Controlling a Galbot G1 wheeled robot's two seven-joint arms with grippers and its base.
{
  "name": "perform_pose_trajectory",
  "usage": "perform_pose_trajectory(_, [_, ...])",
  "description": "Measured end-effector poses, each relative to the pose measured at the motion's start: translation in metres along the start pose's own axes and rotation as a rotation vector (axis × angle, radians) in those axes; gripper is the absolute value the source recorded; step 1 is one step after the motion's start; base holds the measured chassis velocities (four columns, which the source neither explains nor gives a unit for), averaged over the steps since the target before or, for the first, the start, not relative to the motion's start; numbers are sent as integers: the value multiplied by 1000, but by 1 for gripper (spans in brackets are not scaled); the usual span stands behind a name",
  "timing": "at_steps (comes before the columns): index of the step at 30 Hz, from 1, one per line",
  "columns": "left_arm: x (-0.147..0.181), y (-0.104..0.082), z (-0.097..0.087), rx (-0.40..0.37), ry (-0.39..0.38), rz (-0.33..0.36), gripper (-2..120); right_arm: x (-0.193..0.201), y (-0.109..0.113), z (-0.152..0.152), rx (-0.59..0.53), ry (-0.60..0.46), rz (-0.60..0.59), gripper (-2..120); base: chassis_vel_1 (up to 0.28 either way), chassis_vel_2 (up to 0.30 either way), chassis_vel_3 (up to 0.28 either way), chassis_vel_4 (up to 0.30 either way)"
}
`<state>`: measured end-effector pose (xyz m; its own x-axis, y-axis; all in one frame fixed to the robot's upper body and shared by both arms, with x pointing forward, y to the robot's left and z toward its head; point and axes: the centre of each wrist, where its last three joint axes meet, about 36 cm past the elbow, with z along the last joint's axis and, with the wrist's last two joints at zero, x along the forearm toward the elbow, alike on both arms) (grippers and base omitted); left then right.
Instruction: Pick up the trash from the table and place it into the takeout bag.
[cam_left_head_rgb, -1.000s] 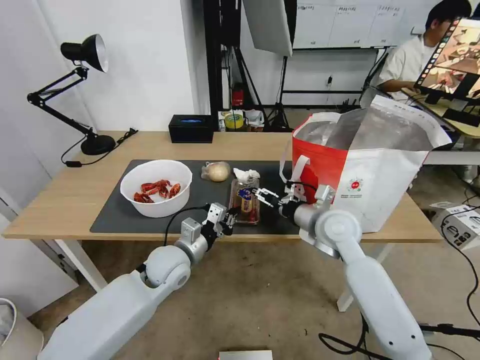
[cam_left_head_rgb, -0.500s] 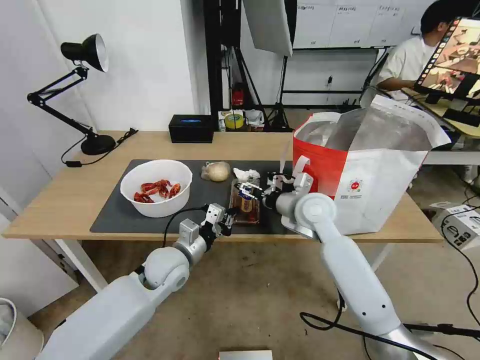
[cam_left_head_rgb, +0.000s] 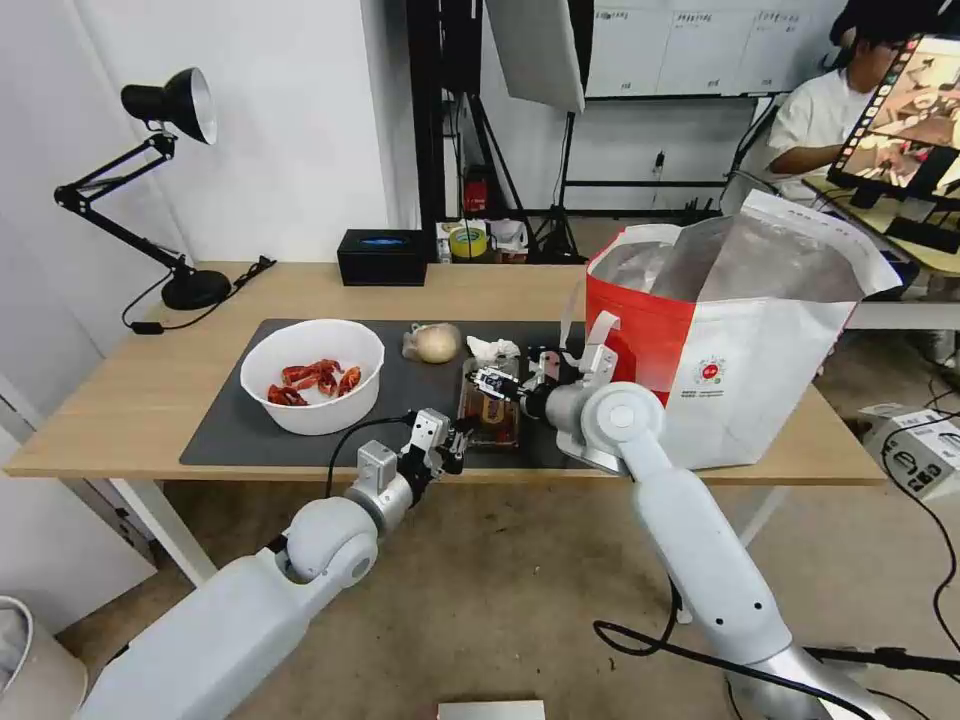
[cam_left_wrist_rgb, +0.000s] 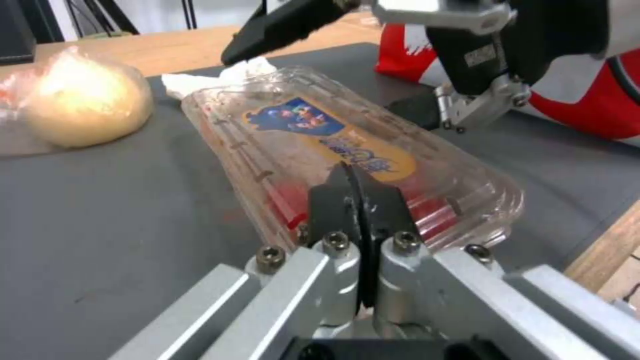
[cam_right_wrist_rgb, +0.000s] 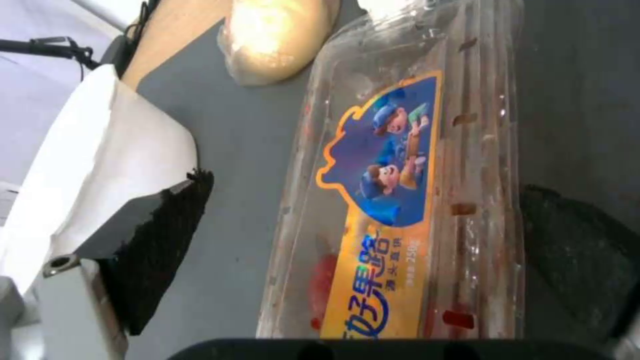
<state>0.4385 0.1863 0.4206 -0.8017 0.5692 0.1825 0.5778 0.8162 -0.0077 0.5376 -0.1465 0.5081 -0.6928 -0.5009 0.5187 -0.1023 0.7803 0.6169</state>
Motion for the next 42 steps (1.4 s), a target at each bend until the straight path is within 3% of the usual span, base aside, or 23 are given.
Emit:
perform_pose_trajectory(17, [3,0,-4,1,-8,4,0,-14,4,-1,-38,40,-9,100,0,0,0,0])
perform_pose_trajectory(21, [3,-1,-4,3,-9,4,0,-17,8,1,-36,54,18,95,0,0,0,0])
perform_pose_trajectory(25, [5,-3,-3,7,-8,7,0,-18,6,0,-58,71,59,76,0,0,0,0])
perform_pose_trajectory(29, [6,-2,-4,6,-10,6,0,-17,4,0,-62,73,63,68,0,0,0,0])
perform_pose_trajectory(30, [7,-1,-5,4,-10,3,0,-17,2,0,-64,74,66,60,0,0,0,0])
perform_pose_trajectory(34, [11,3,-8,4,-16,-2,0,-17,1,0,-67,75,71,46,0,0,0,0])
perform_pose_trajectory(36, [18,6,-10,9,-19,-12,0,-18,0,1,-70,76,67,36,0,0,0,0])
perform_pose_trajectory(40, [24,8,-8,17,-21,-26,0,-19,1,1,-72,78,49,28,0,0,0,0])
perform_pose_trajectory(42, [39,13,-7,27,-37,-63,0,-20,7,0,-70,76,16,17,0,0,0,0])
